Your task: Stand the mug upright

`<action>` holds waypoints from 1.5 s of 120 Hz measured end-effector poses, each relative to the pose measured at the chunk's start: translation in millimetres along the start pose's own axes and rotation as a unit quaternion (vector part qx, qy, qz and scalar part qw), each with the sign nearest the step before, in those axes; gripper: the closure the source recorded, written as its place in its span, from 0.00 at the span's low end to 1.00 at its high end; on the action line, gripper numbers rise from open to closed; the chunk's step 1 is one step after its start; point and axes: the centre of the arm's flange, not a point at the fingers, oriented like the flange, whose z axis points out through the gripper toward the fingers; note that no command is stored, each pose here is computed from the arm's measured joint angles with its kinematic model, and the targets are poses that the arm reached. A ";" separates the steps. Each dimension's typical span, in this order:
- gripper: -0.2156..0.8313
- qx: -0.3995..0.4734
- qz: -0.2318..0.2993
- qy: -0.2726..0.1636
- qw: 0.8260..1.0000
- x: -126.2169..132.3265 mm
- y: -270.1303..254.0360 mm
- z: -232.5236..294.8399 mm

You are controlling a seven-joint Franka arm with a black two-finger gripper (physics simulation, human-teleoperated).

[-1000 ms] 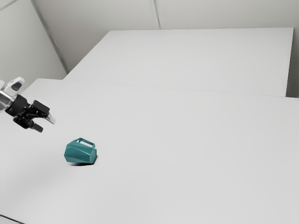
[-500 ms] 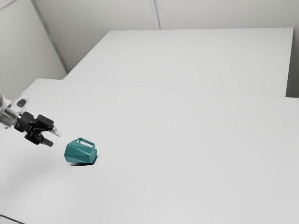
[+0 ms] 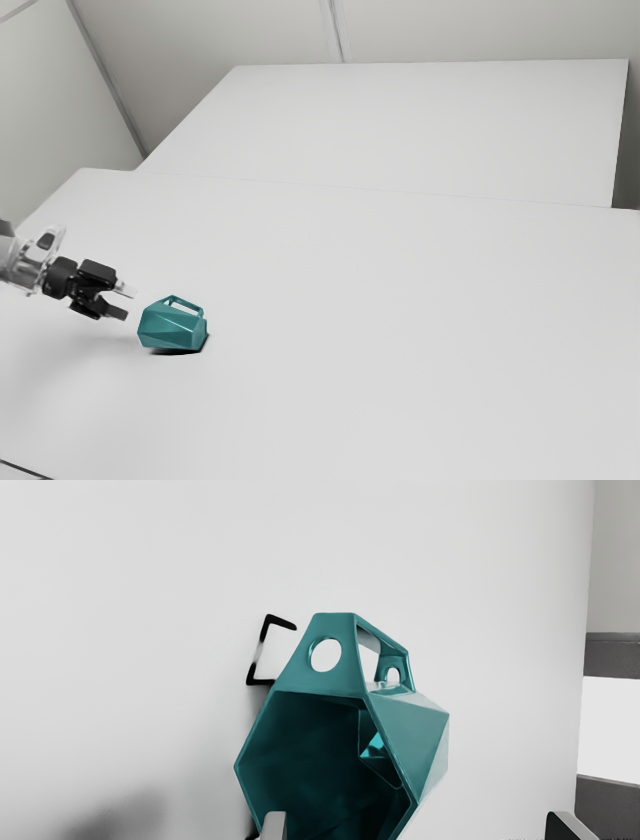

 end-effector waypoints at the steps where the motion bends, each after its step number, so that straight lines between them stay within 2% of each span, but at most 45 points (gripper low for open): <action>1: 0.25 -0.001 0.001 0.000 1.000 0.3 -0.4 0.8; 88: 0.29 -0.056 0.081 -0.015 0.995 17.8 -11.8 49.8; 99: 0.35 -0.060 0.085 -0.017 0.994 17.8 -12.8 53.8; 146: 0.70 -0.072 0.101 -0.019 0.992 19.4 -10.1 62.9; 180: 0.83 -0.084 0.110 -0.018 0.990 19.2 -5.3 65.0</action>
